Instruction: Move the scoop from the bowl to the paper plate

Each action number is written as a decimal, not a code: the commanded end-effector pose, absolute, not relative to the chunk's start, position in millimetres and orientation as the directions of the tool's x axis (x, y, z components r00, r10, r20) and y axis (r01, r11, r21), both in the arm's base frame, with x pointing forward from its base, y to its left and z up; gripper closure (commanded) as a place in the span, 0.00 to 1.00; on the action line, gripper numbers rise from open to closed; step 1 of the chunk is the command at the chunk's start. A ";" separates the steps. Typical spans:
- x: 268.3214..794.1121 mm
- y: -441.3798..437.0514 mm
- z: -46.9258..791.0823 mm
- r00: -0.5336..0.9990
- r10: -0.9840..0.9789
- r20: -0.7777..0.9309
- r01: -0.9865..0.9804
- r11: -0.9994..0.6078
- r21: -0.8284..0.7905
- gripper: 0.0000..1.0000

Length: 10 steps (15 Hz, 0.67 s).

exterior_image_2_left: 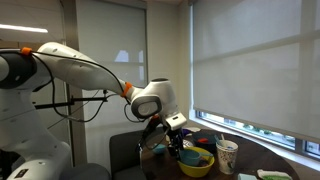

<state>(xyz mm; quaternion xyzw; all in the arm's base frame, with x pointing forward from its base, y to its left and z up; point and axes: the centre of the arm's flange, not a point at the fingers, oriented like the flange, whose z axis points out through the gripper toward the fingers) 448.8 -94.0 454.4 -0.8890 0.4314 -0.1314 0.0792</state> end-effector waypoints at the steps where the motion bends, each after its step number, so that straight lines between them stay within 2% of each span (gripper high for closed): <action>1: 461.5 -95.1 450.6 0.527 -0.834 0.165 -0.795 -0.552 -0.251 0.46; 3: 464.0 -95.5 448.9 0.507 -0.847 0.159 -0.808 -0.532 -0.255 0.74; 4: 465.1 -95.6 448.5 0.500 -0.852 0.156 -0.813 -0.524 -0.256 0.80; 7: 467.3 -97.2 451.7 0.482 -0.862 0.155 -0.822 -0.506 -0.261 0.80; 8: 467.9 -98.2 453.7 0.475 -0.865 0.160 -0.824 -0.502 -0.264 0.64; 9: 468.3 -99.5 455.4 0.469 -0.867 0.167 -0.826 -0.498 -0.265 0.54; 10: 469.3 -100.9 456.0 0.463 -0.869 0.175 -0.828 -0.494 -0.263 0.54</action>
